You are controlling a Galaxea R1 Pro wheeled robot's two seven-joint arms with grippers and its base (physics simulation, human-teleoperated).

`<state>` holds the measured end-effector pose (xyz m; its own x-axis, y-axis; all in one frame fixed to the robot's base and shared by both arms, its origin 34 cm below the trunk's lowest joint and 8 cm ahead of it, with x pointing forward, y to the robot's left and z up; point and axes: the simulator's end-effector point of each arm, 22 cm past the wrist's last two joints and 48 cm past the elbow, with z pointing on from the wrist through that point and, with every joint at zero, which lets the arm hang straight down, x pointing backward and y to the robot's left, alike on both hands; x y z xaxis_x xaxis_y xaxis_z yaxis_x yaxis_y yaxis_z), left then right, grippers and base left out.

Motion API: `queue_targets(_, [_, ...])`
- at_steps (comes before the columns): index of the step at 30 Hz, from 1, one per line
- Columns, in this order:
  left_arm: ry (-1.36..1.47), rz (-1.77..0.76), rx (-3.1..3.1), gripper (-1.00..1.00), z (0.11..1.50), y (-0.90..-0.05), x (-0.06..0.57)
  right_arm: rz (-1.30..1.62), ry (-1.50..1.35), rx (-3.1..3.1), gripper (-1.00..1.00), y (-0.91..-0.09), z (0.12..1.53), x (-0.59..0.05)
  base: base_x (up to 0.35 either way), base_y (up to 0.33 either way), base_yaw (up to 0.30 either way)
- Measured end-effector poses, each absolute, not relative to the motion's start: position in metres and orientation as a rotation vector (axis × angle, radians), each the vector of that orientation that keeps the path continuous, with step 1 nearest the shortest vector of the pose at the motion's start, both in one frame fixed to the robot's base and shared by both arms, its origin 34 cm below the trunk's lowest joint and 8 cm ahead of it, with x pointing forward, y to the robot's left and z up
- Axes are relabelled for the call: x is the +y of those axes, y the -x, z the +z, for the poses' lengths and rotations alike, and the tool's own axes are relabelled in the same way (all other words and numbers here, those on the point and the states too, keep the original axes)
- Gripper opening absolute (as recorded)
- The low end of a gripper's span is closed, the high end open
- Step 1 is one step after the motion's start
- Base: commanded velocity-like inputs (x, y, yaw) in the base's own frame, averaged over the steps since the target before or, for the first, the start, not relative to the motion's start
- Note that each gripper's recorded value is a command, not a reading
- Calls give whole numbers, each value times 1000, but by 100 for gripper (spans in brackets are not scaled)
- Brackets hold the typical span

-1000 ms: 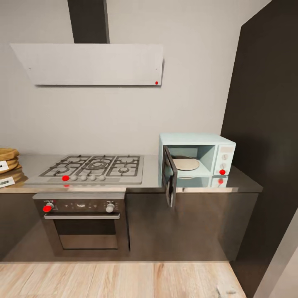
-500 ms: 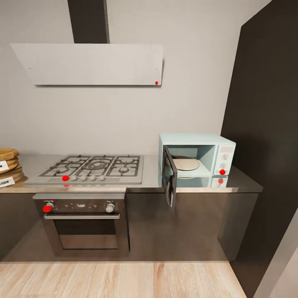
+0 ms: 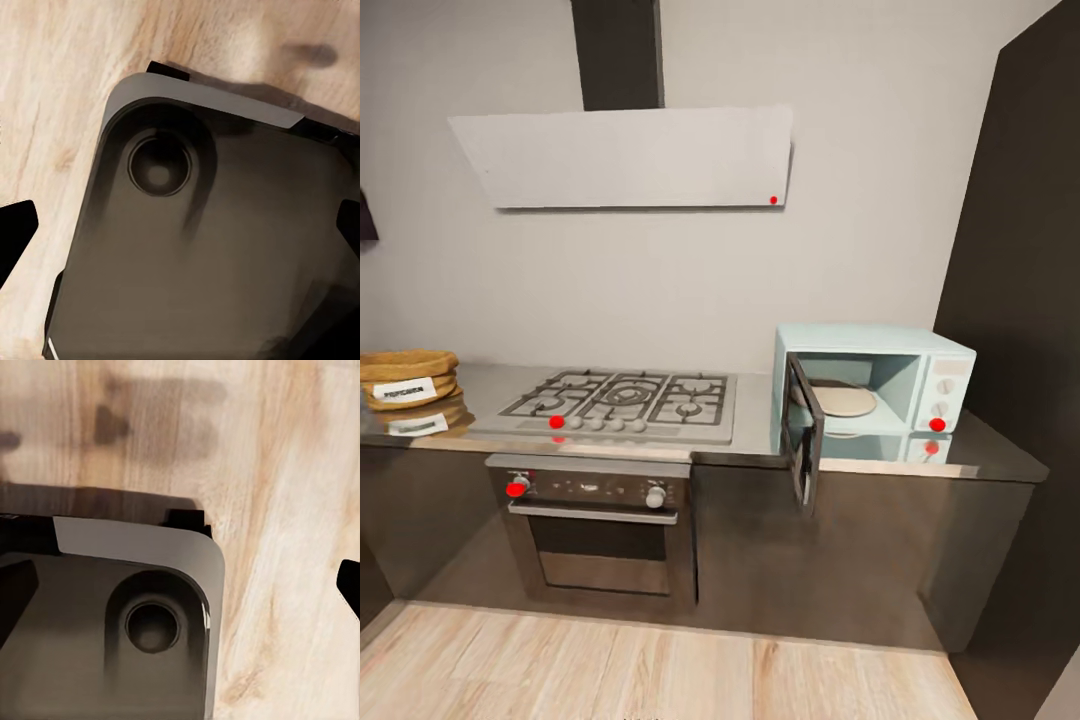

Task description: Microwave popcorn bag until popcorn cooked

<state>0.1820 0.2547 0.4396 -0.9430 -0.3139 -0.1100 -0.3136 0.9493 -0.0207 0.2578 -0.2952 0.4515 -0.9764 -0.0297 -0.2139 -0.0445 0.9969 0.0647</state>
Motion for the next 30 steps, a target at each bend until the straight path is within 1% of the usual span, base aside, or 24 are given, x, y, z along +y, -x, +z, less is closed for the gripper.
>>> queue_targets(11, [483, -6, 2988, 100, 440, -183, 254, 90, 52, 2921, 100, -259, 452, -297, 0, 0, 286])
queue_targets(15, [483, -7, 2986, 100, 440, -184, 254, 88, -29, 2911, 100, -262, 453, -300, 0, 0, 286])
queue_targets(30, [482, -9, 2979, 100, 440, -187, 254, 85, -33, 2905, 100, -262, 453, -299, 0, 0, 286])
